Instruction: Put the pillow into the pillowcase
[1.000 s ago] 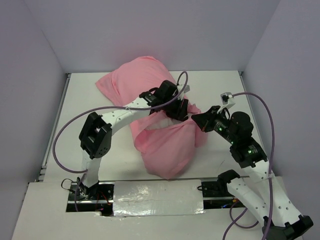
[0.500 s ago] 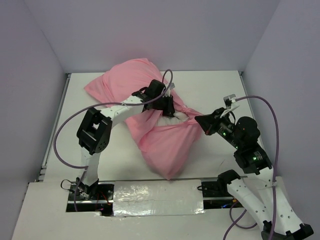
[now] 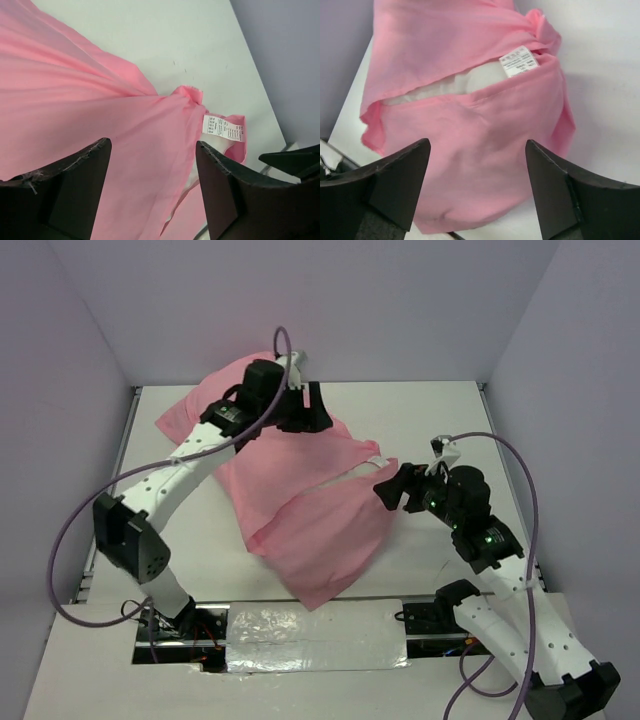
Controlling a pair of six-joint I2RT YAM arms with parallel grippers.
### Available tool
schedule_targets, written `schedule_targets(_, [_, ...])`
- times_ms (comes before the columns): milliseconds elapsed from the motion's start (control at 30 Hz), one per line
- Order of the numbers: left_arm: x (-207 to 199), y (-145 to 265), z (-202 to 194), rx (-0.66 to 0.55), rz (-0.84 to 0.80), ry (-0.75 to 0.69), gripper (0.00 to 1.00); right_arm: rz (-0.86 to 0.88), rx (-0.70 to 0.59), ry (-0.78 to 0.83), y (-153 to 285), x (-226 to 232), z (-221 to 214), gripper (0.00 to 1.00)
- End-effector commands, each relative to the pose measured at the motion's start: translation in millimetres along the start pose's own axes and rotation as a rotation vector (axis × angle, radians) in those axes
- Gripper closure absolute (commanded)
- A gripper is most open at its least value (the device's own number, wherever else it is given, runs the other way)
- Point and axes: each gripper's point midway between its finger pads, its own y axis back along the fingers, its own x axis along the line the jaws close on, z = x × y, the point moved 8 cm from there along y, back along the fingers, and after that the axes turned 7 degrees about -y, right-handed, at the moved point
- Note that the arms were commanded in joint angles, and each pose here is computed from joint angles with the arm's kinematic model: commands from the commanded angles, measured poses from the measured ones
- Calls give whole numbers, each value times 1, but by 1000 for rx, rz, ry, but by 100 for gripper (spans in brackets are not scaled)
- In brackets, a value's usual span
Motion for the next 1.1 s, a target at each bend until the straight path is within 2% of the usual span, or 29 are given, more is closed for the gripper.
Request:
schedule_targets(0, [7, 16, 6, -17, 77, -38, 19, -64, -153, 27, 16, -1, 19, 15])
schedule_targets(133, [12, 5, -5, 49, 86, -40, 17, -171, -181, 8, 15, -12, 25, 13])
schedule_targets(333, [4, -13, -6, 118, 44, -94, 8, -207, -215, -50, -1, -28, 41, 11])
schedule_targets(467, [6, -26, -26, 239, 84, -106, 7, -176, -107, -154, -22, -46, 36, 13])
schedule_targets(500, [12, -28, -38, 288, 110, -95, 7, -170, -129, -177, -26, -53, 41, 14])
schedule_targets(600, [33, -30, -63, 364, 186, -51, 20, -81, -95, -237, -40, -64, 34, 17])
schedule_targets(633, [43, -29, -67, 375, 211, -25, 31, -100, -103, -271, -39, -78, 34, 17])
schedule_targets(733, [68, -25, -92, 425, 264, 62, 46, -95, -42, -328, -44, -92, 18, 17])
schedule_targets(900, [95, -21, -120, 477, 330, 132, 54, 53, 59, -358, -59, -97, -3, 20])
schedule_targets(933, [104, -20, -122, 485, 348, 146, 62, 77, 77, -361, -61, -97, -8, 21])
schedule_targets(1067, [117, -20, -128, 488, 366, 179, 67, 254, 137, -270, -77, -71, -11, 21])
